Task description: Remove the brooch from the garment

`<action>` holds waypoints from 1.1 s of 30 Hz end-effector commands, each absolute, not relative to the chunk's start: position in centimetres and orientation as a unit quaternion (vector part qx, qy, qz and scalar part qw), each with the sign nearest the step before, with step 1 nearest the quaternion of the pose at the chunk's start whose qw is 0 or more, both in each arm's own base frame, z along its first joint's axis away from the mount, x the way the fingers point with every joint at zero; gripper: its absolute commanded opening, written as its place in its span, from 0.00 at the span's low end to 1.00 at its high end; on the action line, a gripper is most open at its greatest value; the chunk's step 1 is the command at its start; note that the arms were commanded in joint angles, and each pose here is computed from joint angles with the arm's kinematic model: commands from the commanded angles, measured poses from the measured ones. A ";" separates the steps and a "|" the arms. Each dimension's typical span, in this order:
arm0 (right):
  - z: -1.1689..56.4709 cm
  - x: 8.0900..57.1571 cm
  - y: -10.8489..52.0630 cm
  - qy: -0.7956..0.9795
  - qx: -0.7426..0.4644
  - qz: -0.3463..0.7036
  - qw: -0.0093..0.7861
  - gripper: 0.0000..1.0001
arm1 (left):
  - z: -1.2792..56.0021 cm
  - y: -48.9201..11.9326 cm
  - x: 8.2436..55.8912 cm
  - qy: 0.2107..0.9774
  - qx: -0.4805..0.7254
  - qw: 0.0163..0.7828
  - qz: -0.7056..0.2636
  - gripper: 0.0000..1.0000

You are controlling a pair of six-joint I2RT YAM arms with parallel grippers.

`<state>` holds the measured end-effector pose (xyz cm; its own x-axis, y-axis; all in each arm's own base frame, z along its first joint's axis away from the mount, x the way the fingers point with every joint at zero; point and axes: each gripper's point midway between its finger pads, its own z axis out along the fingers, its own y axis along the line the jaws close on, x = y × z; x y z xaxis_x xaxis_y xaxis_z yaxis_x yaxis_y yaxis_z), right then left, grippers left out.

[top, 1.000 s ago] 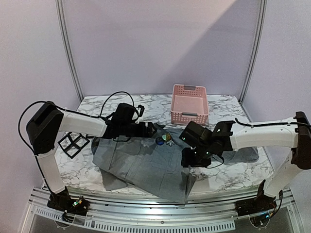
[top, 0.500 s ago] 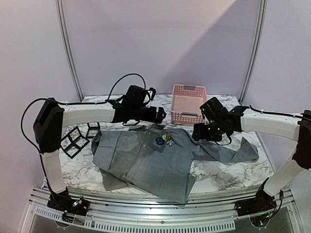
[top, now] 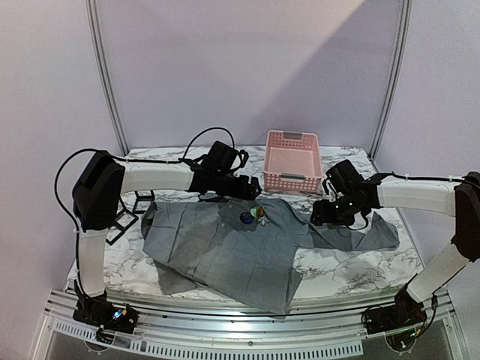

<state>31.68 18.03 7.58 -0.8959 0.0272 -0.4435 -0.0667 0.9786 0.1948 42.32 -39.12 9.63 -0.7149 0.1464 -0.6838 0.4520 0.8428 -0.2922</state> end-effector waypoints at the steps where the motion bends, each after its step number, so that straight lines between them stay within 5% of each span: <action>1: 8.5 32.6 18.1 0.960 -0.020 0.127 0.249 0.76 | 9.5 -39.9 42.9 0.896 0.160 0.328 -0.255 0.89; 23: 6.9 34.7 18.7 0.959 -0.054 0.134 0.244 0.48 | 6.7 -38.1 43.6 0.913 0.132 0.307 -0.234 0.31; 33: 5.5 35.1 19.2 0.961 -0.068 0.135 0.232 0.27 | 6.6 -37.7 43.5 0.910 0.132 0.313 -0.239 0.07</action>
